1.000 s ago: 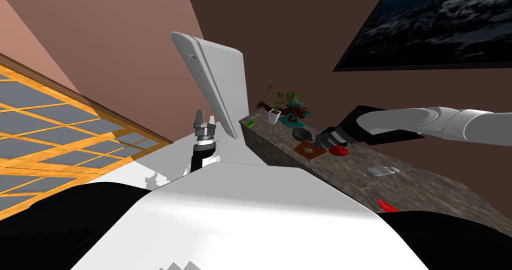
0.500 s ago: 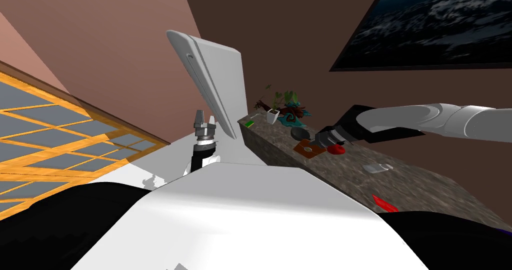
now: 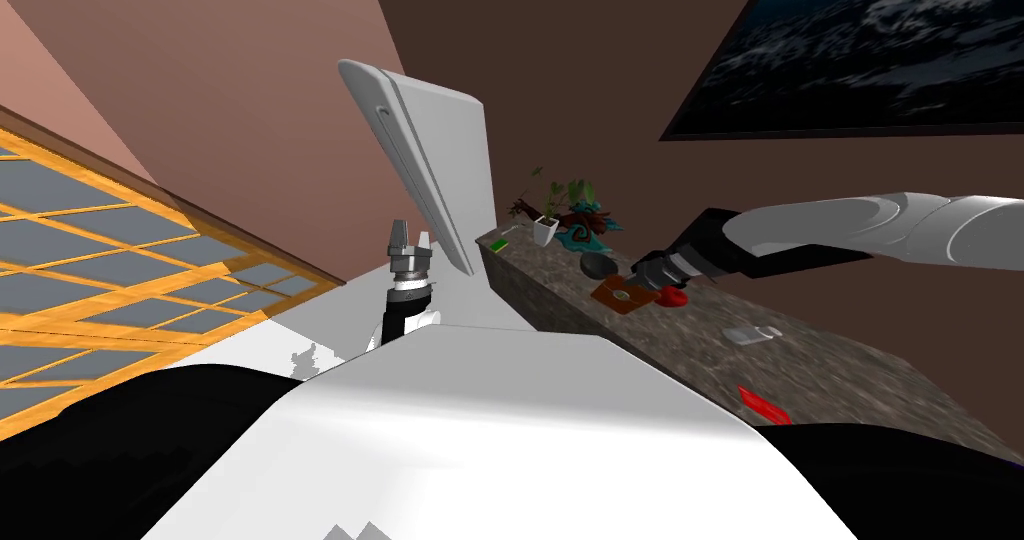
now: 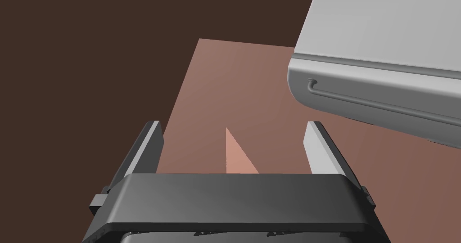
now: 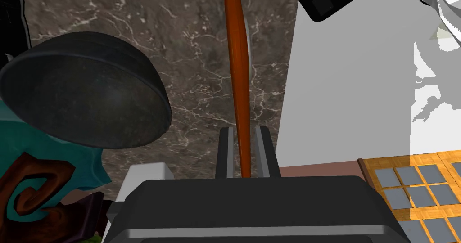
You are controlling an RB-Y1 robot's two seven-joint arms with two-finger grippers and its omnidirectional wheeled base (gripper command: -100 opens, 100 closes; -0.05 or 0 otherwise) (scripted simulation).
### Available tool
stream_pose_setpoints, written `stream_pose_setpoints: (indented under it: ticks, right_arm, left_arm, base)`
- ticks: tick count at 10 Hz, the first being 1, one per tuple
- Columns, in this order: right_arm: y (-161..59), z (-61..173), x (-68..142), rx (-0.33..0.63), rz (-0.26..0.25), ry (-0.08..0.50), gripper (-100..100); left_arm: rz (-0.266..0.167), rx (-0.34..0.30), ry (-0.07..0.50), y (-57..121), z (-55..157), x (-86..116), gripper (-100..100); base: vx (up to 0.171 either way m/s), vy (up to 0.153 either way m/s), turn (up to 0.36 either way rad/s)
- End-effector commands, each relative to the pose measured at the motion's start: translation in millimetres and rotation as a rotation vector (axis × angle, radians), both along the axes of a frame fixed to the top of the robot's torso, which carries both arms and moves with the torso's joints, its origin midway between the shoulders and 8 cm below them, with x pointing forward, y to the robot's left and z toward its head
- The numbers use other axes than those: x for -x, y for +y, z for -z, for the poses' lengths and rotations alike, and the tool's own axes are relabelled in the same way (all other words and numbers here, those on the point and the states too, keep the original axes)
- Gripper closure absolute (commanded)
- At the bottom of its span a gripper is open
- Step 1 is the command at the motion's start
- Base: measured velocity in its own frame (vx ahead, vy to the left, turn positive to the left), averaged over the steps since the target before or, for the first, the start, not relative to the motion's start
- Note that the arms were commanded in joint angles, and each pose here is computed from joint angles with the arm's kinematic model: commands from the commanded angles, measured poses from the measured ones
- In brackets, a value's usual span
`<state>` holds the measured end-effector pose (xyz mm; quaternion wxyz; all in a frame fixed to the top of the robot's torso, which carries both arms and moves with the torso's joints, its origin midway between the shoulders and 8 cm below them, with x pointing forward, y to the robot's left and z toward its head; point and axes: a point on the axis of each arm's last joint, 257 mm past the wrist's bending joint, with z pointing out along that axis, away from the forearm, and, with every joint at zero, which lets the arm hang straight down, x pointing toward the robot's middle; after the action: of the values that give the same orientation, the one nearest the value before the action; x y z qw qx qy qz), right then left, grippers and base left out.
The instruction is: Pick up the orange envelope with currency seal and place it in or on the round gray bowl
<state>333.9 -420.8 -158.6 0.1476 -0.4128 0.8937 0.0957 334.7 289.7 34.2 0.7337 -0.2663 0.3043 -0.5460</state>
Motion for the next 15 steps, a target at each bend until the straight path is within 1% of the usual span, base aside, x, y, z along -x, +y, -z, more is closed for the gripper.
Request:
stream_pose_setpoints:
  ticks: [1, 7, 8, 10, 11, 13, 14, 15]
  right_arm:
    - [-9, -10, -5, 0.007, 0.034, 0.01, 100]
    - [-45, -59, -23, 0.032, 0.184, 0.034, 100]
    - [-48, -61, -25, 0.036, 0.191, 0.028, 100]
    - [-58, -80, -29, 0.037, 0.245, 0.032, 100]
    - [-62, -82, -31, 0.041, 0.253, 0.025, 100]
    - [-72, -103, -35, 0.04, 0.308, 0.026, 100]
    - [-75, -105, -36, 0.043, 0.314, 0.019, 100]
    - [-81, -117, -38, 0.043, 0.345, 0.015, 100]
  left_arm:
    - [0.0, 0.0, 0.0, 0.0, 0, 0, 0]
    - [0.0, 0.0, 0.0, 0.0, 0, 0, 0]
    - [0.0, 0.0, 0.0, 0.0, 0, 0, 0]
    - [0.0, 0.0, 0.0, 0.0, 0, 0, 0]
    - [0.0, 0.0, 0.0, 0.0, 0, 0, 0]
    - [0.0, 0.0, 0.0, 0.0, 0, 0, 0]
    - [0.0, 0.0, 0.0, 0.0, 0, 0, 0]
    - [0.0, 0.0, 0.0, 0.0, 0, 0, 0]
  base:
    - [-0.083, -0.046, 0.055]
    - [-0.1, -0.061, 0.104]
    - [-0.057, -0.048, 0.062]
    - [-0.052, -0.05, 0.122]
    - [-0.051, -0.053, 0.072]
    - [-0.067, -0.079, 0.159]
    - [-0.049, -0.065, 0.075]
    - [-0.046, -0.044, 0.14]
